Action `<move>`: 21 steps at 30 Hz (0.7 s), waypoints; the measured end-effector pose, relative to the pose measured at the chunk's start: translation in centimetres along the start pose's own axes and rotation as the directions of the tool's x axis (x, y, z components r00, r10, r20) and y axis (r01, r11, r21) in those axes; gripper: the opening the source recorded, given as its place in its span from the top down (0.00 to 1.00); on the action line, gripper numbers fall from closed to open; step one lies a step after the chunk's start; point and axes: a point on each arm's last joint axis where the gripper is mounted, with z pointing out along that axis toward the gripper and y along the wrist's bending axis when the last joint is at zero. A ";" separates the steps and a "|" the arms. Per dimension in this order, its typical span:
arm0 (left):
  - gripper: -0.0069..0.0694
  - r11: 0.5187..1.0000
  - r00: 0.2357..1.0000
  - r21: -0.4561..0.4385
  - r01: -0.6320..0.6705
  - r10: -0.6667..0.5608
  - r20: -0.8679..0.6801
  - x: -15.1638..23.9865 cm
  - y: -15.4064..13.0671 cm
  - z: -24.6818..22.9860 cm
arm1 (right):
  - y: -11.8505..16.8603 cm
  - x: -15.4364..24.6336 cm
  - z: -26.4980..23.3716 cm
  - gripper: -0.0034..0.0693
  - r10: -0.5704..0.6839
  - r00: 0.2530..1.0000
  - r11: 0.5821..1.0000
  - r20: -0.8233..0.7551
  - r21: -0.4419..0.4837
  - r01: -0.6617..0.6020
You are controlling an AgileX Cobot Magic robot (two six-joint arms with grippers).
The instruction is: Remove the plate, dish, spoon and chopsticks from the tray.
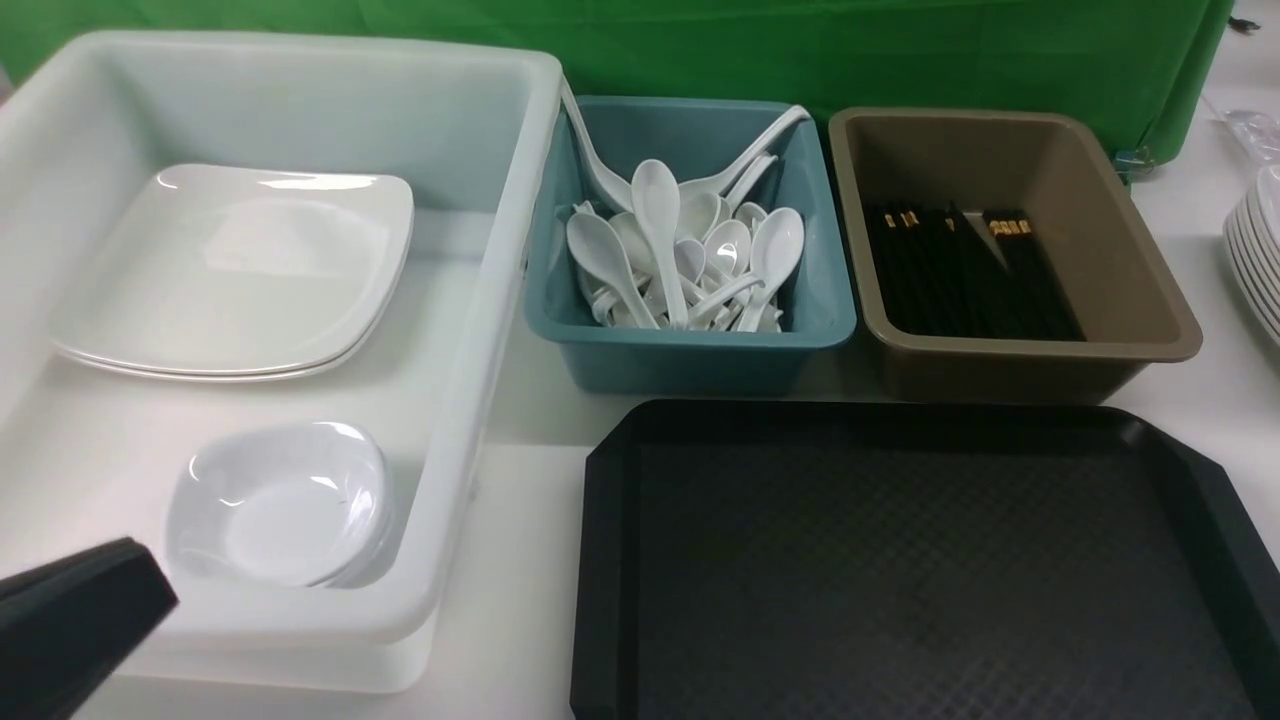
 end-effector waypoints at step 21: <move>0.90 0.988 0.989 -0.057 -0.141 0.143 0.033 -0.4 0.5 -0.1 | 0.0 0.0 0.0 0.84 0.001 1.000 1.000 0.000 0.000 -0.001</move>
